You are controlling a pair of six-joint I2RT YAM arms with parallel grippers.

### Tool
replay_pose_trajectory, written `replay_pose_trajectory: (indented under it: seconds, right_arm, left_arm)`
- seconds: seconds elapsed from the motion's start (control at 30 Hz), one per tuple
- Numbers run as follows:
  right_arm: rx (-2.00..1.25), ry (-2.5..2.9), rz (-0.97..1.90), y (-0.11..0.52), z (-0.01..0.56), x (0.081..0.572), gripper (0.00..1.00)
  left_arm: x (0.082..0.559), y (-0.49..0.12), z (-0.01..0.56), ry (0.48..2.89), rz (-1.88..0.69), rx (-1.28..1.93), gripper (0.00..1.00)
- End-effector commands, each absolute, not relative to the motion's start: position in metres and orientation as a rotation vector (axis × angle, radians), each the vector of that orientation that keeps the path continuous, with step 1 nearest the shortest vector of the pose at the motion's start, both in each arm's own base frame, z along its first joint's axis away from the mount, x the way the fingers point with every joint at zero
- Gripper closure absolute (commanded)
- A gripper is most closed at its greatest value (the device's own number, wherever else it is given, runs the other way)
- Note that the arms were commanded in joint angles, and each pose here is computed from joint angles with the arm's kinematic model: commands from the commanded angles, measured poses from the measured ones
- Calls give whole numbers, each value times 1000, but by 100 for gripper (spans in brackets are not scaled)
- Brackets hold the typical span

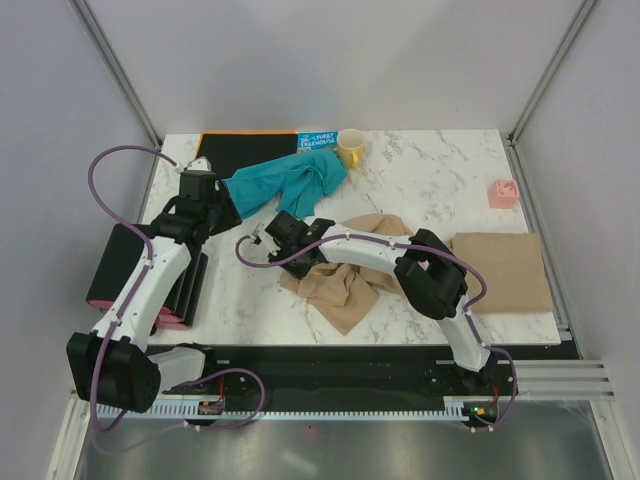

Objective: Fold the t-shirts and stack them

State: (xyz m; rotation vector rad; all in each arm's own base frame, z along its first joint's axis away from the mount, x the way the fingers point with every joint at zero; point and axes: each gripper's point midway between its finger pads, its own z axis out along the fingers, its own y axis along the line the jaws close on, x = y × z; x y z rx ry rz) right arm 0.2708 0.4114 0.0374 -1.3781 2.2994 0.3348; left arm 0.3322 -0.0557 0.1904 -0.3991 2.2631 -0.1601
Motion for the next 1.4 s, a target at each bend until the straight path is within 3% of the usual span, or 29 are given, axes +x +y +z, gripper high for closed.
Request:
replay_pose_trajectory:
  seconds: [0.0, 0.27, 0.67, 0.93, 1.1, 1.37]
  right_arm:
    - [-1358, 2286, 338, 418, 48, 275, 100]
    - [-1187, 2182, 250, 415, 93, 303, 100]
    - [-740, 1834, 215, 383, 290, 348, 100]
    - [-696, 1650, 342, 398, 405, 345, 100]
    - [-655, 1584, 327, 395, 436, 340, 100]
    - [-626, 1629, 179, 384, 396, 362, 100]
  left_arm:
    - [336, -52, 211, 2198, -142, -373, 46]
    - [335, -52, 212, 2193, -142, -375, 46]
    - [334, -62, 209, 2217, -202, -345, 45]
    - [334, -62, 214, 2202, -204, -349, 45]
    - [331, -74, 215, 2218, -264, -300, 44]
    - [314, -83, 198, 2290, -309, -214, 41]
